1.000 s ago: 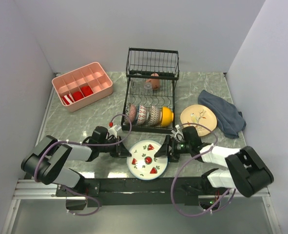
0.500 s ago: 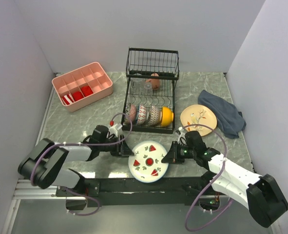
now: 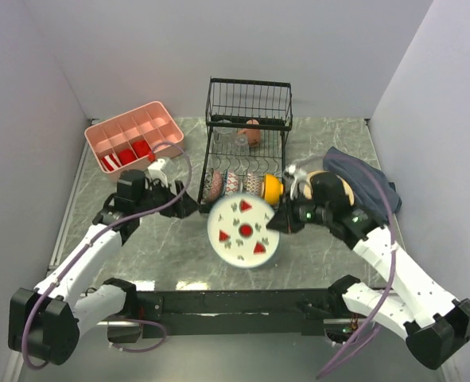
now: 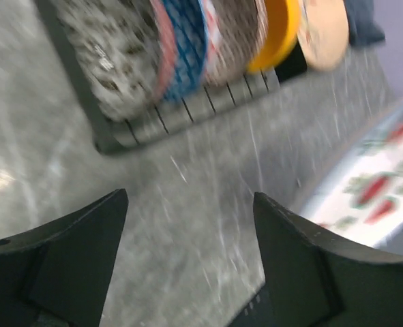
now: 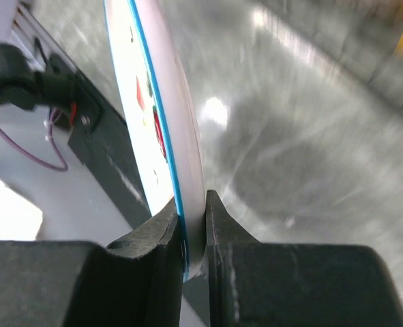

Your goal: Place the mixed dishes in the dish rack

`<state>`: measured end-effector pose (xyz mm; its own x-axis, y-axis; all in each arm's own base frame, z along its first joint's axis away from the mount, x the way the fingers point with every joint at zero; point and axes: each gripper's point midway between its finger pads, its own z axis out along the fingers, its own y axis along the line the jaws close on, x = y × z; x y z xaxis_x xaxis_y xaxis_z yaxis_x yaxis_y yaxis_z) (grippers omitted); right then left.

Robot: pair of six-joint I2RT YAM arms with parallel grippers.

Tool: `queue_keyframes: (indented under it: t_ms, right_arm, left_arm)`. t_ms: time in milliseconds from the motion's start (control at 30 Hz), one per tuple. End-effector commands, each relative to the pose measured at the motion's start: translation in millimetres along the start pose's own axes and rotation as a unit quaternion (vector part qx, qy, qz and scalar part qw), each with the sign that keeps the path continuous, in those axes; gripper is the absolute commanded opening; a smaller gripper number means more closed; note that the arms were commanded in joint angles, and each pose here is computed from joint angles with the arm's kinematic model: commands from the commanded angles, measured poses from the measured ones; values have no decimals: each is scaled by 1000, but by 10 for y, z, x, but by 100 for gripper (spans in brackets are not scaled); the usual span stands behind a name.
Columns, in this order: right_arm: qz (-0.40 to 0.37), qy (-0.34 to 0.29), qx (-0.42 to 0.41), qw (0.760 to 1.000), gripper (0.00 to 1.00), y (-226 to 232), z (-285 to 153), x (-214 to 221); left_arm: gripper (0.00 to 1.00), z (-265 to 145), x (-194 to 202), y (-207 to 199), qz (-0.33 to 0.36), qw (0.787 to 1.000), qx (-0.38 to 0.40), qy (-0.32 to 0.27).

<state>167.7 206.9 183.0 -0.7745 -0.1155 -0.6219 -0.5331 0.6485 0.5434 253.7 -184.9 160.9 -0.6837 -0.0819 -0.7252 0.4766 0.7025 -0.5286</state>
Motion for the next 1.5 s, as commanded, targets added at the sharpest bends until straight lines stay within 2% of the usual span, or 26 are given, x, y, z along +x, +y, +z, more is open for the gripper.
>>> queue_keyframes:
  t_ms: [0,33,100,167,200,233,267,400,433,533,667,800,900,1067,1133,1467]
  right_arm:
    - [-124,-105,-6,987,0,383,-362,-947]
    - [-142,-138,-1,980,0,503,-464,-1281]
    - [-150,-193,49,968,0,409,-548,-1752]
    - [-158,-255,72,951,0,501,-785,-2230]
    - [-153,-269,93,946,0,438,-770,-2407]
    - [-150,-307,126,931,0,434,-947,-2648]
    - [-149,-319,141,925,0,418,-994,-2758]
    - [-106,-397,217,886,0,293,-1292,-3251]
    - [-88,-414,253,870,0,185,-1389,-3327]
    - [-21,-468,326,821,0,-41,-1645,-3509]
    - [-5,-504,384,773,0,-186,-1869,-3636]
    - [-10,-511,411,755,0,-257,-1885,-3731]
    - [-10,-514,429,742,0,-302,-1871,-3814]
    - [-17,-507,455,732,0,-392,-1668,-4000]
    - [-11,-515,473,715,0,-385,-1698,-4047]
    - [-31,-500,509,700,0,-464,-1416,-4145]
  left_arm:
    - [78,-85,-453,401,1,992,-99,-75]
    - [74,-87,-517,471,-4,990,-113,-87]
    - [68,-91,-686,640,-11,982,-147,-123]
    - [53,-75,-713,749,-19,978,-160,-134]
    - [40,-66,-775,771,-18,976,-160,-147]
    - [12,-60,-788,813,-25,974,-166,-152]
    - [1,-26,-743,864,-45,973,-168,-151]
    - [1,113,-723,962,-61,972,-158,-162]
    - [1,148,-694,991,-67,972,-158,-161]
    - [1,260,-628,1119,-81,970,-166,-155]
    - [1,437,-540,1213,-98,973,-160,-138]
    - [1,596,-482,1277,-105,974,-161,-118]
    - [1,766,-421,1232,-83,980,-160,-88]
    - [1,1091,-237,966,-49,988,-139,-40]
    - [1,1175,-193,870,-47,990,-132,-30]
    - [1,1358,-63,763,-74,991,-114,5]
